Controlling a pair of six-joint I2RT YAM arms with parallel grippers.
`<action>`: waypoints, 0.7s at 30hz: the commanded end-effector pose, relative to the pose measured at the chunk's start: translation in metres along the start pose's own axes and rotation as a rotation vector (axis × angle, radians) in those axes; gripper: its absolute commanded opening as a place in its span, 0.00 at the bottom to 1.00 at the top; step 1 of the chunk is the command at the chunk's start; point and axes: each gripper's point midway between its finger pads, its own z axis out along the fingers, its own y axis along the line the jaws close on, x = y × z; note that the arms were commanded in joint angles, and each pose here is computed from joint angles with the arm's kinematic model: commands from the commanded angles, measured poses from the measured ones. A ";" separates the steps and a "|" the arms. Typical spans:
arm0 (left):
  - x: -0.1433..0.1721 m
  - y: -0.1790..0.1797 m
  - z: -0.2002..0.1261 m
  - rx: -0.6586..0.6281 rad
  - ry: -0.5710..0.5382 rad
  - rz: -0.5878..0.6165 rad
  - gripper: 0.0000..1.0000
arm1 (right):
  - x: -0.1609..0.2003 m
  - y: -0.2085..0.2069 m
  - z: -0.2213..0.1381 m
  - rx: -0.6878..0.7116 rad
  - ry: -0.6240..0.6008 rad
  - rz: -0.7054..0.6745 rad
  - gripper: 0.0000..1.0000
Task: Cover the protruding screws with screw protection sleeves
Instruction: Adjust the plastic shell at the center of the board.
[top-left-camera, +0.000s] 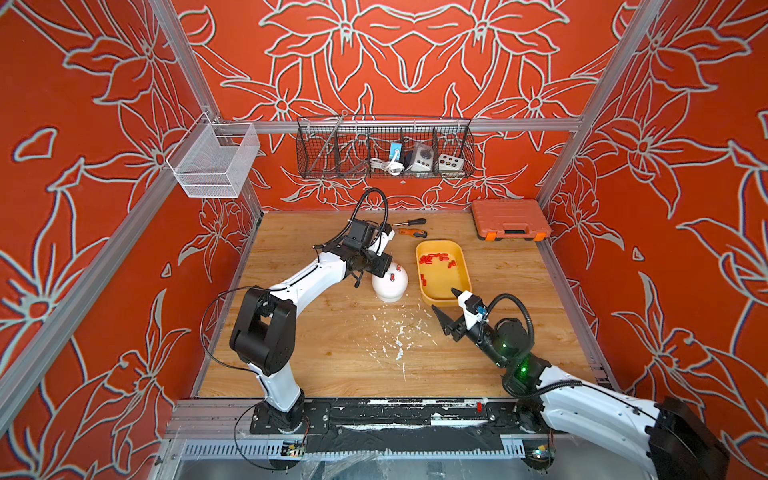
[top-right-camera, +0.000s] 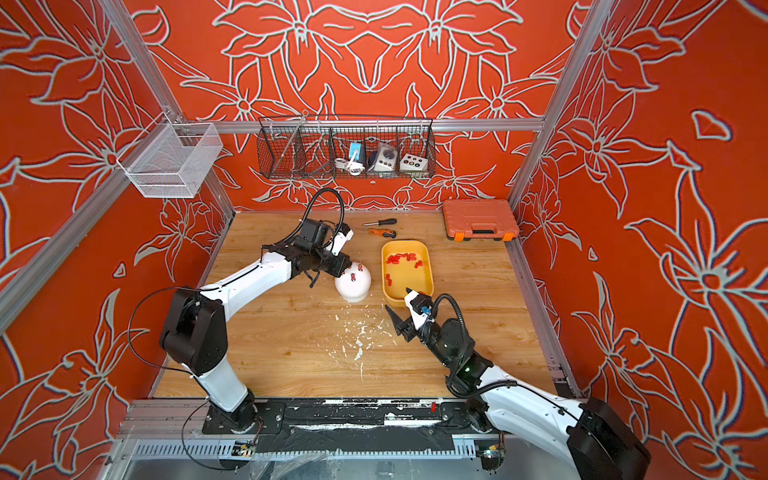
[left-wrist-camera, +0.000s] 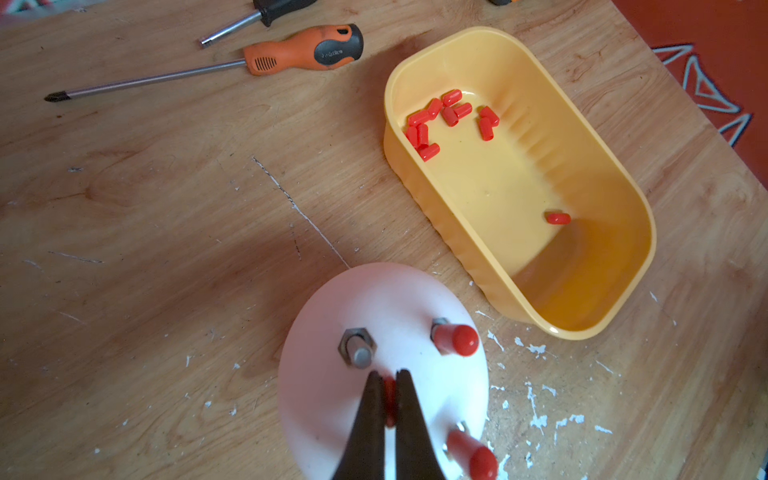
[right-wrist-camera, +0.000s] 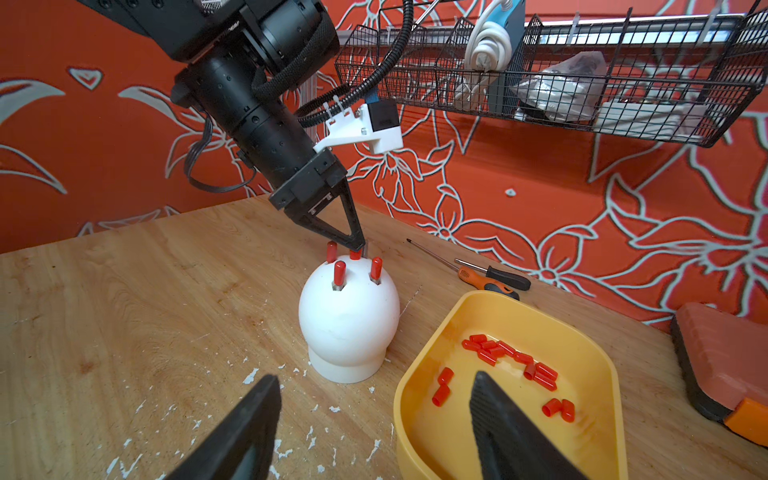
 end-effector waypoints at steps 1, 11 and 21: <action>0.022 0.003 0.001 -0.023 0.065 -0.008 0.00 | -0.013 0.002 0.002 -0.013 -0.030 -0.014 0.74; 0.039 -0.005 -0.018 -0.052 0.052 -0.062 0.00 | -0.012 0.005 0.004 -0.027 -0.026 -0.008 0.73; 0.055 -0.013 -0.042 -0.078 0.038 -0.129 0.00 | -0.009 0.007 0.007 -0.038 -0.018 -0.002 0.73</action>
